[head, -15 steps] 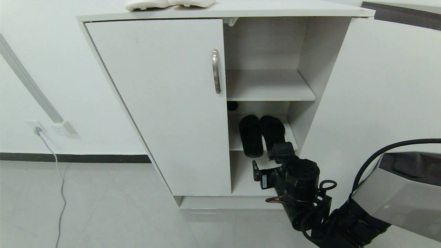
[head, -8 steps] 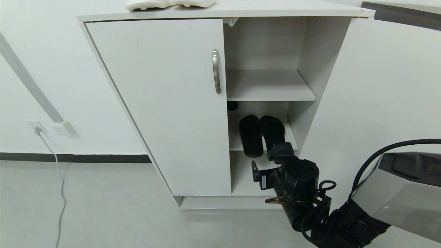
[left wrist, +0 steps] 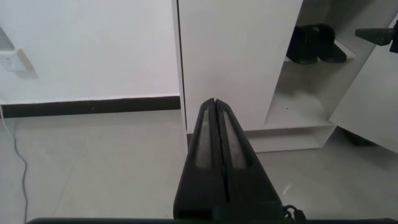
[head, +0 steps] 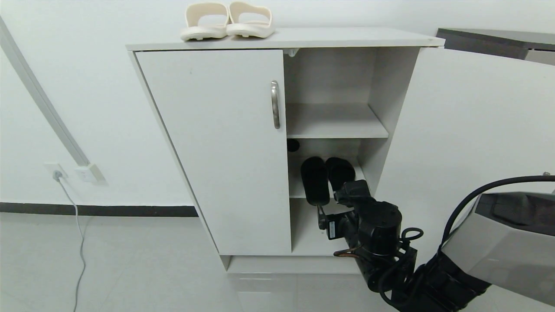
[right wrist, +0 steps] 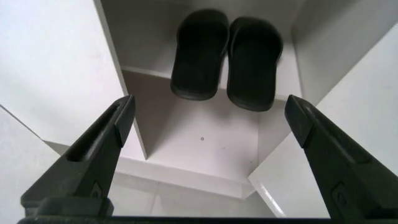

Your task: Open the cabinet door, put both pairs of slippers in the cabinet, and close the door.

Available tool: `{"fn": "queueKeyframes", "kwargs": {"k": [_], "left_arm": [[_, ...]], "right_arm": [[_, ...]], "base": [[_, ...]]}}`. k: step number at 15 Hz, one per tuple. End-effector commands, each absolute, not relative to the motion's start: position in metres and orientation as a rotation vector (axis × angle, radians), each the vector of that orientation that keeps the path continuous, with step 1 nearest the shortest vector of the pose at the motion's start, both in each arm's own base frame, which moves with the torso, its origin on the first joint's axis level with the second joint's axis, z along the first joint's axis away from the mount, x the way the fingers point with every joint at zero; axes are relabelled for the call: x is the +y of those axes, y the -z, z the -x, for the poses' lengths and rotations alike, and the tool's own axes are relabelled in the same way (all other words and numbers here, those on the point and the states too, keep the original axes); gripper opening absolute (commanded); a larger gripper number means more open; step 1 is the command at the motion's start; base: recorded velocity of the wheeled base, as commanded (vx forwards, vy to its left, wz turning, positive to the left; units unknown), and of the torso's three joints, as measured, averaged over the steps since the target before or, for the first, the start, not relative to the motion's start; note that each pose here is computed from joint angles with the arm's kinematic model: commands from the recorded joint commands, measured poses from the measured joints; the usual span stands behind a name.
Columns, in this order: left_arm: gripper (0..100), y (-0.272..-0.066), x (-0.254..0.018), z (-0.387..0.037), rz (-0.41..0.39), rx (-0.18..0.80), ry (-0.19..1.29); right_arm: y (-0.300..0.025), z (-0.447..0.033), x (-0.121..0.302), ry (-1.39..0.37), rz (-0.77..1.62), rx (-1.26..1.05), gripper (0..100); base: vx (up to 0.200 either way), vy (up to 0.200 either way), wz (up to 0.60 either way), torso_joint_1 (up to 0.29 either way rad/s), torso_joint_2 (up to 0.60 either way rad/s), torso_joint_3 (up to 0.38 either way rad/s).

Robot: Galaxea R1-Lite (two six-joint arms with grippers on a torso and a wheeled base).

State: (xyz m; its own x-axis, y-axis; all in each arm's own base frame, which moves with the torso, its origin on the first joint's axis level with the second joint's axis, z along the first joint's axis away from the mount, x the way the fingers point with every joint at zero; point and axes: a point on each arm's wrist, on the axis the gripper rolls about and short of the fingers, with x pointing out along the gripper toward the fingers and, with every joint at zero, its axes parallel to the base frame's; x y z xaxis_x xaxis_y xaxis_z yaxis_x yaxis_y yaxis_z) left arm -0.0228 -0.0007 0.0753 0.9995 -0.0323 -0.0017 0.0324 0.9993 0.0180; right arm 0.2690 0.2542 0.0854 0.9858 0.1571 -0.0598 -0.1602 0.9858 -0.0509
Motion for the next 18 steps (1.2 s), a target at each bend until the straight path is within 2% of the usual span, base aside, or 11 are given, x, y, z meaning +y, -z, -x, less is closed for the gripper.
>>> {"fn": "queueKeyframes", "kwargs": {"k": [1,14,18], "left_arm": [[0,-0.0754,-0.0007,0.0227,-0.018,0.003,0.031],[0,-0.0755,-0.0006,0.0227,-0.015,0.001,0.026],[0,-0.0754,-0.0006,0.0227,-0.015,0.003,0.028]], "right_arm": [[-0.0837,-0.2694,0.2546,-0.160,0.059,0.059,100],[-0.0840,-0.2727,0.2515,-0.148,0.065,0.057,100],[-0.0833,-0.2728,0.2515,-0.148,0.067,0.060,100]], "base": [[0.000,0.000,0.00,0.002,0.00,0.203],[0.000,0.000,0.00,0.000,0.00,0.023],[0.000,0.200,0.00,0.005,0.00,0.004]]}}
